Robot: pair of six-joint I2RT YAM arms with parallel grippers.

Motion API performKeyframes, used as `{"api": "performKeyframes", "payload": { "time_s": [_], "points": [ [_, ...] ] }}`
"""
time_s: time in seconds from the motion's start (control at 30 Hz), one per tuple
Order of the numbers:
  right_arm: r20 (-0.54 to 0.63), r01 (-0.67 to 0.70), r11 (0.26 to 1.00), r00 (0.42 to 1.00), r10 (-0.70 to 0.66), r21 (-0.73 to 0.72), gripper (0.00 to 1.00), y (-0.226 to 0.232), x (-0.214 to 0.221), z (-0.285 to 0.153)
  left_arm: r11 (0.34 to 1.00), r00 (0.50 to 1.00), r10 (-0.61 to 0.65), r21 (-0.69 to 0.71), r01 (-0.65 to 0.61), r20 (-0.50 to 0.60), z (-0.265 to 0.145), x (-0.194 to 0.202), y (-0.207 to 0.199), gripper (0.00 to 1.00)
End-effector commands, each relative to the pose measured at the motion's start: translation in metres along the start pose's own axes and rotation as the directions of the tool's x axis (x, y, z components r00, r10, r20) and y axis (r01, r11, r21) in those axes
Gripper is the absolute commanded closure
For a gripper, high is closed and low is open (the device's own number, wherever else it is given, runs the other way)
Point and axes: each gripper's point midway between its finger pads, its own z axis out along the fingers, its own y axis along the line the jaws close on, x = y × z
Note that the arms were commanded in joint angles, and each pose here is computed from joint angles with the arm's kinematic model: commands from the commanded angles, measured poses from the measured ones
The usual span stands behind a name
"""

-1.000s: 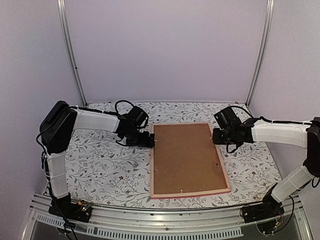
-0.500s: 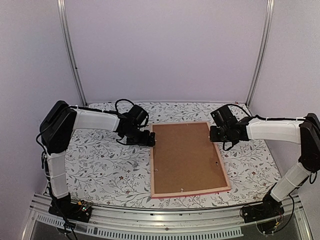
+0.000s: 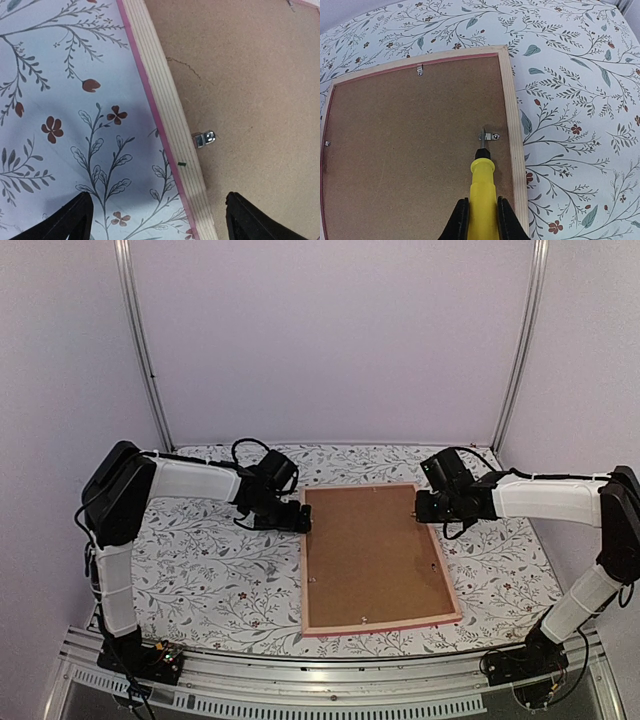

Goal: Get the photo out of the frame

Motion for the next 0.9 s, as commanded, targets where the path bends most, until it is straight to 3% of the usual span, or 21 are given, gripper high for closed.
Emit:
{"api": "performKeyframes", "payload": {
  "time_s": [0.0, 0.53, 0.87],
  "points": [
    [-0.003, -0.001, 1.000, 1.000, 0.001, 0.003, 1.00, 0.001, -0.003, -0.007, 1.000, 1.000, 0.019, -0.003, -0.019, -0.008, 0.002, 0.000, -0.004, 0.06],
    [0.069, -0.058, 0.985, 0.995, 0.070, -0.162, 1.00, 0.040, -0.058, 0.035, 1.000, 1.000, 0.001, 0.001, -0.001, 0.012, 0.001, -0.005, -0.006, 0.07],
    [0.053, -0.062, 0.976, 0.996, 0.075, -0.207, 1.00, 0.059, -0.063, 0.062, 1.000, 1.000, -0.003, 0.002, 0.003, 0.009, 0.002, -0.001, -0.004, 0.07]
  ]
}}
